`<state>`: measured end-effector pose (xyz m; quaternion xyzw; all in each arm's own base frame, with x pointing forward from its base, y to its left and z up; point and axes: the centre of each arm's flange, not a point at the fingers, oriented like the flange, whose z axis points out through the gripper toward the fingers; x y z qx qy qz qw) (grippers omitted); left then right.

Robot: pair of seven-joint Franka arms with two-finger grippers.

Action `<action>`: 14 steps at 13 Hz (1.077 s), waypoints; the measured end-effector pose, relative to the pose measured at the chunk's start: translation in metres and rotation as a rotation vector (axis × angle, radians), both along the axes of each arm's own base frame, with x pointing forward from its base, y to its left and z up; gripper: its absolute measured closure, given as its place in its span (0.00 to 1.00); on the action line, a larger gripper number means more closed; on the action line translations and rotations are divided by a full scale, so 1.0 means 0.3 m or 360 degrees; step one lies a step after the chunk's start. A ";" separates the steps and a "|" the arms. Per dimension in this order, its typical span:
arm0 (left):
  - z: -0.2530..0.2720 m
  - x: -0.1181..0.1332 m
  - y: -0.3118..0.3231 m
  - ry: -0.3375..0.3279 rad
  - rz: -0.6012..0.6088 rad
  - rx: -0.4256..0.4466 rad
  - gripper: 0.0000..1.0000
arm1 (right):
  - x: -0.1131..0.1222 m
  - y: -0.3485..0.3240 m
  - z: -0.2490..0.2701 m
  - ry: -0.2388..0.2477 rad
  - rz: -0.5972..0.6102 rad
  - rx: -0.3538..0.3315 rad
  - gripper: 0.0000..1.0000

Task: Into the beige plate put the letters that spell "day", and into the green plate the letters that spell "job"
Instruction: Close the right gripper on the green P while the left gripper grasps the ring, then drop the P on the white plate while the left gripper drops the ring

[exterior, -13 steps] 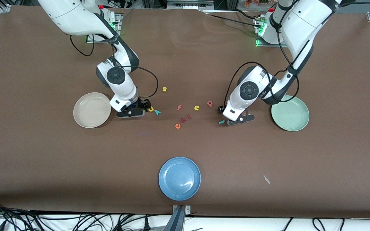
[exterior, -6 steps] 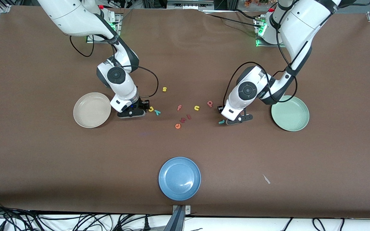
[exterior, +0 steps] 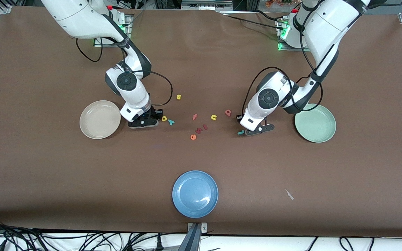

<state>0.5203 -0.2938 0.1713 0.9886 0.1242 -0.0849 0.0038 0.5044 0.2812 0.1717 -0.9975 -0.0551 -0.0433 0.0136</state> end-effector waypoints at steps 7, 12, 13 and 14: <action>0.002 -0.006 0.016 0.0087 -0.0009 0.0071 0.78 | -0.001 0.002 0.005 -0.0005 0.0002 0.0002 0.67; 0.128 0.048 0.122 0.0186 -0.0069 0.0191 0.78 | 0.040 -0.048 0.072 -0.0005 0.0048 -0.0082 0.72; 0.153 0.059 0.155 0.0200 -0.0092 0.0196 0.78 | 0.067 -0.087 0.115 -0.0003 0.0085 -0.0124 0.72; 0.184 0.073 0.202 0.0225 -0.0122 0.0190 0.78 | 0.099 -0.143 0.167 -0.0003 0.0129 -0.0170 0.72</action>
